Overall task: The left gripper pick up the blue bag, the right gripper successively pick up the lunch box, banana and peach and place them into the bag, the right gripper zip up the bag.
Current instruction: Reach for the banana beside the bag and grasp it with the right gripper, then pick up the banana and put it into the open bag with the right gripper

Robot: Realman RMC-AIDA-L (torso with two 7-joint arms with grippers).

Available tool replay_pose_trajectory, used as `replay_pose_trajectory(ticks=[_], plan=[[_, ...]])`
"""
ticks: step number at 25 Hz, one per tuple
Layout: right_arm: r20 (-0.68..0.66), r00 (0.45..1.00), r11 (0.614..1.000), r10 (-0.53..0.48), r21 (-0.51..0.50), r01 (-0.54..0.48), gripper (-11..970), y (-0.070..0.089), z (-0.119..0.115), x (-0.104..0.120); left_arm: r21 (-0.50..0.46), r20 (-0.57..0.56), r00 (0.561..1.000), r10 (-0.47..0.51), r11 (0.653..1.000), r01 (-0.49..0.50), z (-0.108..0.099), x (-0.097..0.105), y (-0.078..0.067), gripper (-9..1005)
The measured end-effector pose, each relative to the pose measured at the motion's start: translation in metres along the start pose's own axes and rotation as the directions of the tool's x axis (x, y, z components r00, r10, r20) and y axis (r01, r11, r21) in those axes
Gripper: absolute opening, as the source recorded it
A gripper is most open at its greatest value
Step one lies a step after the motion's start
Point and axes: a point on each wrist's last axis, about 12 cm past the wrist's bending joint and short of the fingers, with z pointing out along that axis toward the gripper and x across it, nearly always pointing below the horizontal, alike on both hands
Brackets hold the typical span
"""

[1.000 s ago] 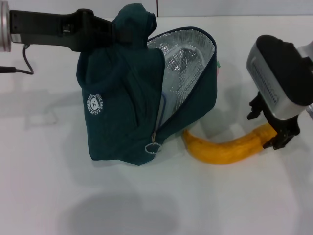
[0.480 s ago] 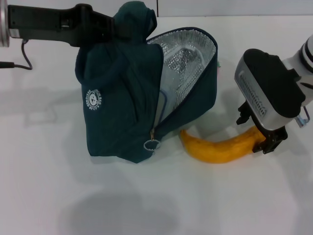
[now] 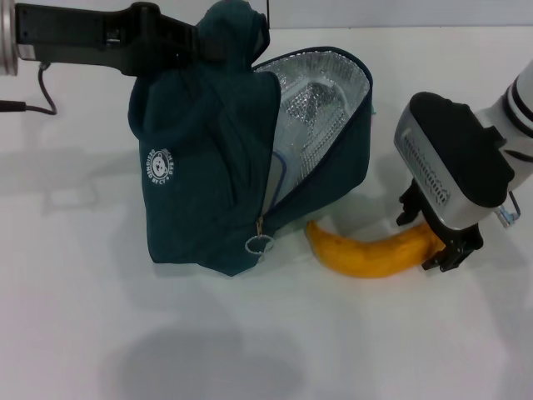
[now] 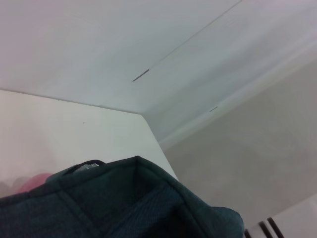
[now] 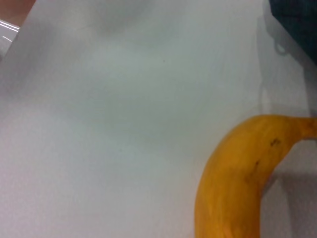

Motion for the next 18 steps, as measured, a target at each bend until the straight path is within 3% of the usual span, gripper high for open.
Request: replay_pose_trajectory(ticks=[5,10,14,18], plan=[[-0.008,1.0,1.0,0.009,-0.014,-0.009,671,0.001,0.004,-0.001,-0.001,0.001,1.0,-0.002,1.0,0.002,-0.001,0.001,0.001,38],[0.009,1.0,1.0,0.019,-0.021,-0.018,444,0.002,-0.001,-0.007,-0.002,-0.002,1.0,-0.006,1.0,0.006,-0.003,0.004,0.002,38],[0.069,0.997,0.999,0.027,-0.048,-0.024,430,0.007,-0.019,-0.014,-0.008,-0.001,1.0,-0.011,1.0,0.011,-0.006,0.006,0.004,38],[0.177,0.981,0.983,0.082,-0.179,-0.05,429,0.021,-0.044,-0.019,-0.01,0.005,1.0,-0.012,1.0,0.012,-0.008,0.006,0.004,38]])
